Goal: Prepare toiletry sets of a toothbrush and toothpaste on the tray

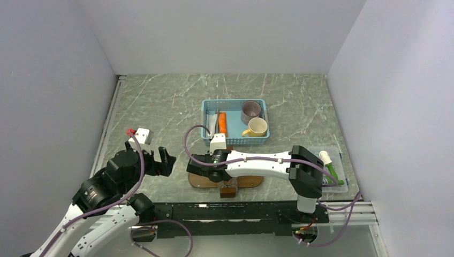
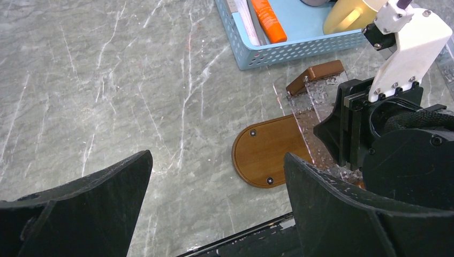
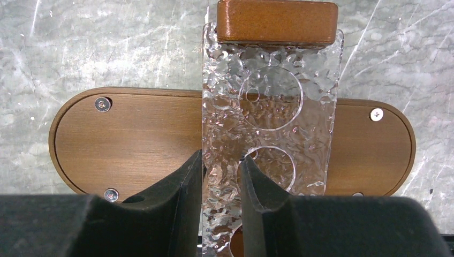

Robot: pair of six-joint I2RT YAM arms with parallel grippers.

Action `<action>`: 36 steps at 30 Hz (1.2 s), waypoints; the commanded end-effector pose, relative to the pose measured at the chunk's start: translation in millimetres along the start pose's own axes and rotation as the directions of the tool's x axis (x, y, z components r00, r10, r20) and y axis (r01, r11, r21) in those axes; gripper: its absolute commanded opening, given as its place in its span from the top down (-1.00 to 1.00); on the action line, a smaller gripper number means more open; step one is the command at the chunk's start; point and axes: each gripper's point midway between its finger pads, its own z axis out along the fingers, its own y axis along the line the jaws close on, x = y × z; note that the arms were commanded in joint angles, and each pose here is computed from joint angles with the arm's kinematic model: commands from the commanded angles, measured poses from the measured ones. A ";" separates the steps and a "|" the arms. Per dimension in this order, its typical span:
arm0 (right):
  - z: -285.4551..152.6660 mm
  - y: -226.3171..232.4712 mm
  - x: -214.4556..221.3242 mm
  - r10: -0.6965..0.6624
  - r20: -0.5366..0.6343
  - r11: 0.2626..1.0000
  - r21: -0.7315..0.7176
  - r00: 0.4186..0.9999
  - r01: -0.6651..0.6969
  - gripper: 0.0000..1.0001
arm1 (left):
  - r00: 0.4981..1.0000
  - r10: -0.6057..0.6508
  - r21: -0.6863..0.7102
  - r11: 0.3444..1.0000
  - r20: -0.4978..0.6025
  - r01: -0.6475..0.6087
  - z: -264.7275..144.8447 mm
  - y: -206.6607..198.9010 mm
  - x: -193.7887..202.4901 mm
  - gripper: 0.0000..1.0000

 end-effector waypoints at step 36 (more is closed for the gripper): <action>-62.8 -31.4 -68.5 0.000 0.099 0.998 -0.060 0.995 0.006 -0.03 | 1.000 -0.003 -0.004 1.000 0.002 0.003 7.3 -3.4 -4.7 -0.99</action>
